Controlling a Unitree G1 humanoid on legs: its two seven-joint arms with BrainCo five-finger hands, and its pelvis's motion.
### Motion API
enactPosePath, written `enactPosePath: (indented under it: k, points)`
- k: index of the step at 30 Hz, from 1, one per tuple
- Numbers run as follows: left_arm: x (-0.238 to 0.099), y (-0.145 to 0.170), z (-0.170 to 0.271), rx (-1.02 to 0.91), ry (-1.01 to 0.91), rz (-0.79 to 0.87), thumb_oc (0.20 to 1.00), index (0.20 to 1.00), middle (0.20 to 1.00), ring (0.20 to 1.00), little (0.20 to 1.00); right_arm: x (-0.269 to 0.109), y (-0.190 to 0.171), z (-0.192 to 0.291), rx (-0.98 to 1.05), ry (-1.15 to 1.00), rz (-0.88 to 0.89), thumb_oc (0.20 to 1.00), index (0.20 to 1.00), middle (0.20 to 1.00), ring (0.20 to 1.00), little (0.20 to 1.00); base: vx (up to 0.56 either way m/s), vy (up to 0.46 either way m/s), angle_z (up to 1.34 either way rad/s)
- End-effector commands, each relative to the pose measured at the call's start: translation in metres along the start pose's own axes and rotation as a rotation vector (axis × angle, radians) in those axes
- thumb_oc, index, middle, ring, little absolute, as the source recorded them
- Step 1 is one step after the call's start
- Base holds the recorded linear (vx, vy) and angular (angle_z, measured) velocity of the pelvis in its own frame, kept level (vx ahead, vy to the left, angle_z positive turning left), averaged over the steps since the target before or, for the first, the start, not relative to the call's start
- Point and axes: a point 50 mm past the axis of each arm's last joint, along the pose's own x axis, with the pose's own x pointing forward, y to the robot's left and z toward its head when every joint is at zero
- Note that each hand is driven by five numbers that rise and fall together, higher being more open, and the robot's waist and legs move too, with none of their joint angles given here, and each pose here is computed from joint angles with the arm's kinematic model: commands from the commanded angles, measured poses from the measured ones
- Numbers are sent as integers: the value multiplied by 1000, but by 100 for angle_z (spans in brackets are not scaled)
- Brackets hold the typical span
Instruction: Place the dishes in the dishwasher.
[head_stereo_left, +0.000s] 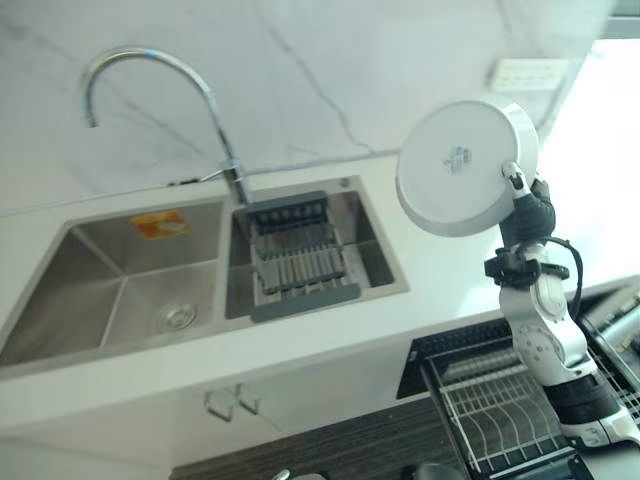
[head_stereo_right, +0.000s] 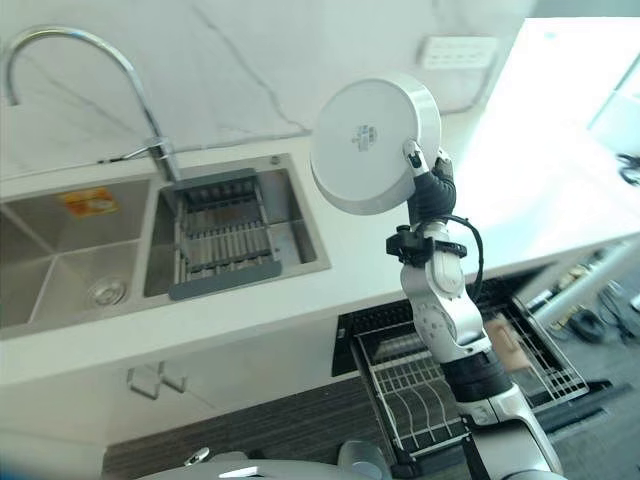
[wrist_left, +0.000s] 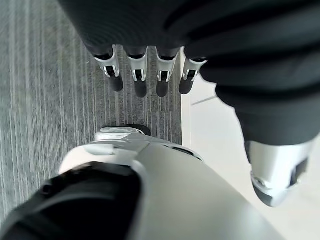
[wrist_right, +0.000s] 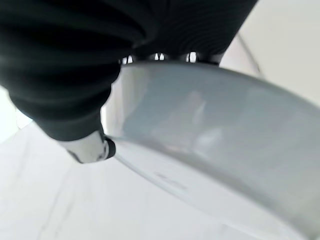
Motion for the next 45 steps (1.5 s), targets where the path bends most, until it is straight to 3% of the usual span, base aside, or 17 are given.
enactPosePath:
  k: [1,25,45]
  points:
    - [2,-6,6,9,-21,-6,1000,1000,1000,1000,1000,1,13,47,28,-227,121,200,200,200,200,200,1,-3,-31]
    - [1,-9,1,-13,-22,-15,1000,1000,1000,1000,1000,-40,-29,30,-9,-83,60,200,200,200,200,200,25,1,-29]
    - [0,-6,-7,3,3,-9,1000,1000,1000,1000,1000,-68,-68,-20,-69,124,-136,200,200,200,200,200,21,-9,-9]
